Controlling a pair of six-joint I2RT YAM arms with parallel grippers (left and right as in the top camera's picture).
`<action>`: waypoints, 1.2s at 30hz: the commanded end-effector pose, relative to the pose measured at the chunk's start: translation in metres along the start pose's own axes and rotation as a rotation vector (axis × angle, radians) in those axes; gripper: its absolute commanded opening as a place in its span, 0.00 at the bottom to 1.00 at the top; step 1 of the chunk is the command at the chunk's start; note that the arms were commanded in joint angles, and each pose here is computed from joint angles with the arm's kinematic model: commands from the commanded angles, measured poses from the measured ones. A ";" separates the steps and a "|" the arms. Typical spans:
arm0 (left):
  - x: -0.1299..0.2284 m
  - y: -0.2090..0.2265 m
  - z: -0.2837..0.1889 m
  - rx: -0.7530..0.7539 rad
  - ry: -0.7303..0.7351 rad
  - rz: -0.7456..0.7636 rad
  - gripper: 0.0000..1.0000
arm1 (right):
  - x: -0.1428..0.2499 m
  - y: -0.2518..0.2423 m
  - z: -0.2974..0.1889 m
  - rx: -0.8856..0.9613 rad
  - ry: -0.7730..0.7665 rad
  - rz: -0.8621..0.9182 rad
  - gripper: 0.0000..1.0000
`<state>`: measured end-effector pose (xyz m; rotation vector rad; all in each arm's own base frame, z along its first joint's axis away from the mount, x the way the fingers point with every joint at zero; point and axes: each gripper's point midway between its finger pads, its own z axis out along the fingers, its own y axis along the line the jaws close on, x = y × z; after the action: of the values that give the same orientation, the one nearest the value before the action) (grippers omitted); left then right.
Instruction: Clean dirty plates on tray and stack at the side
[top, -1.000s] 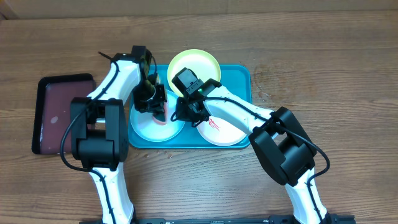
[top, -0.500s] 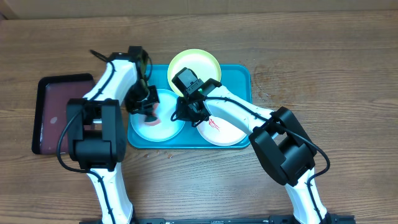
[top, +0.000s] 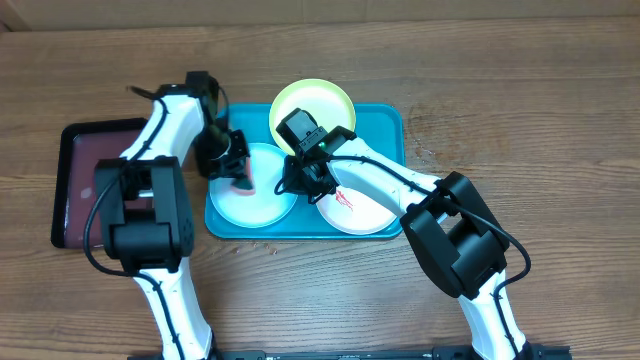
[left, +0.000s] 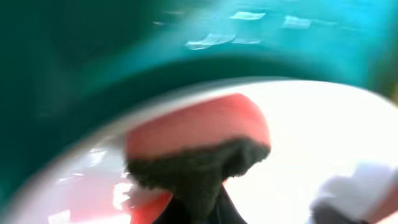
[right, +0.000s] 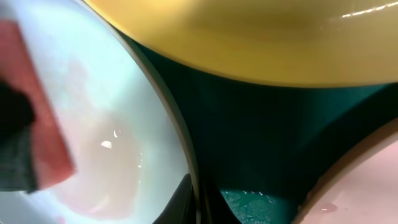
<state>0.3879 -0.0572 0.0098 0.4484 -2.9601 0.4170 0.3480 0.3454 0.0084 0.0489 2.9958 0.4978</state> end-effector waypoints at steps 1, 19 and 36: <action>0.021 -0.036 0.021 0.101 0.085 0.091 0.04 | -0.001 -0.010 0.014 0.041 -0.004 0.000 0.04; 0.062 0.042 0.038 -0.290 0.185 0.020 0.04 | -0.001 -0.008 0.014 0.034 -0.002 0.000 0.04; -0.008 0.031 0.014 -0.293 -0.082 -0.056 0.04 | -0.001 -0.008 0.014 0.034 -0.002 0.000 0.04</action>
<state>0.3703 -0.0154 0.0049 0.5019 -2.9740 -0.1645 0.3505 0.3473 0.0090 0.0491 2.9837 0.5077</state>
